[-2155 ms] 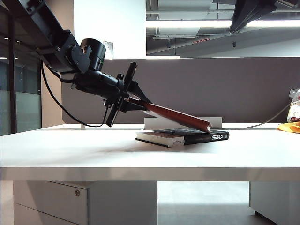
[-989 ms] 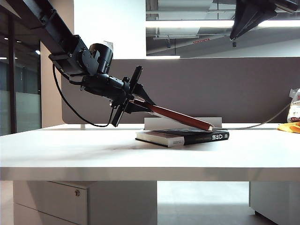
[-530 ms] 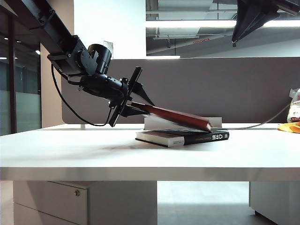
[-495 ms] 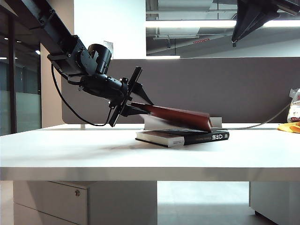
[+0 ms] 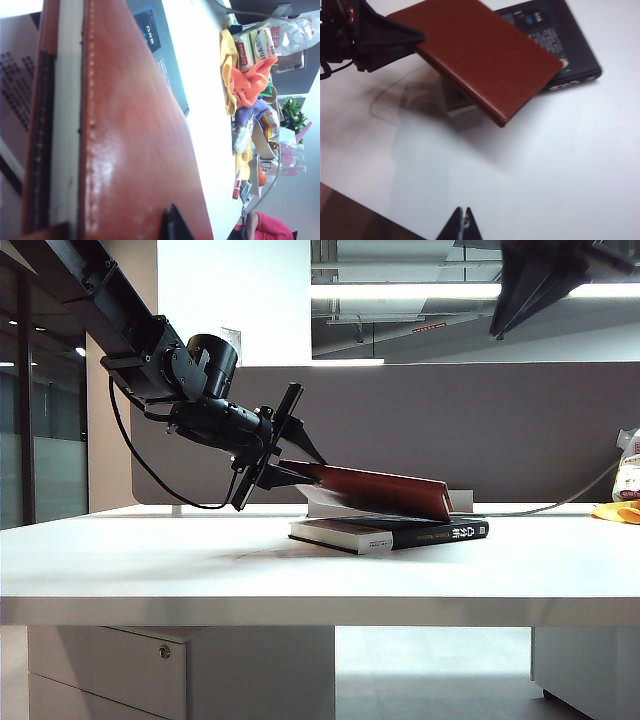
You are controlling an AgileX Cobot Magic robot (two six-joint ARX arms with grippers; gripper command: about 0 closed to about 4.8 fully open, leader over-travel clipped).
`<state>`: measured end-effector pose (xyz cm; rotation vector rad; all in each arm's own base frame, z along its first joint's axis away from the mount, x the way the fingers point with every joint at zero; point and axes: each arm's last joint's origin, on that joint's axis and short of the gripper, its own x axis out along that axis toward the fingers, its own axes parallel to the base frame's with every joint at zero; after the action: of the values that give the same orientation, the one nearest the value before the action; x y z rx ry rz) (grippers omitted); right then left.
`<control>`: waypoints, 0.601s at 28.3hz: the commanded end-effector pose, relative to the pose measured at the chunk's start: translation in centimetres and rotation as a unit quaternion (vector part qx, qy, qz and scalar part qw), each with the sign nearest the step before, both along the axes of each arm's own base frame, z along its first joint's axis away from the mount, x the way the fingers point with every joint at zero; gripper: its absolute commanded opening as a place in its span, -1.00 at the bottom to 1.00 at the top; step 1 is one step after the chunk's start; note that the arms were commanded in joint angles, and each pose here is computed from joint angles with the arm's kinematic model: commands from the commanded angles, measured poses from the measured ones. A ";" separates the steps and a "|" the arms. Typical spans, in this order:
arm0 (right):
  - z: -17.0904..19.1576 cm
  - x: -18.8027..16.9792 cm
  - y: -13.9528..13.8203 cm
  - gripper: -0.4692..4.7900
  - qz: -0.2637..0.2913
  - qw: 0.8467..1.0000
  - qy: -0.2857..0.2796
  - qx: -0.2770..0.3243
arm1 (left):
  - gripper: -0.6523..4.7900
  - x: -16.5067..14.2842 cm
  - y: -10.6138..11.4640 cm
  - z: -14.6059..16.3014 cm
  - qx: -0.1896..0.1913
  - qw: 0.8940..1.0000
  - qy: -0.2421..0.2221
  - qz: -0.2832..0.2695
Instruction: Pick up the red book and place it on top of the black book.
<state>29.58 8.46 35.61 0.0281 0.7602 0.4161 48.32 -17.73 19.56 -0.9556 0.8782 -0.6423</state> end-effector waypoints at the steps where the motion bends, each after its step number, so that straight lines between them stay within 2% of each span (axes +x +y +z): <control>1: -1.4 1.2 0.8 -0.84 0.020 0.999 0.025 0.009 | -0.28 0.0 -0.1 0.8 -0.005 1.000 -0.018 -0.011; 9: -4.1 3.2 3.1 -0.84 0.041 0.998 0.044 0.005 | -0.28 -0.1 -0.2 0.8 -0.009 1.000 -0.012 -0.024; 17: -7.3 5.3 4.2 -0.84 0.031 0.996 0.080 0.010 | -0.28 -0.2 -0.2 0.8 -0.014 0.999 -0.011 -0.038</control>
<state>34.56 12.49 28.40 0.0475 0.9287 0.4838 48.11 -17.79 19.40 -0.9615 0.9255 -0.6737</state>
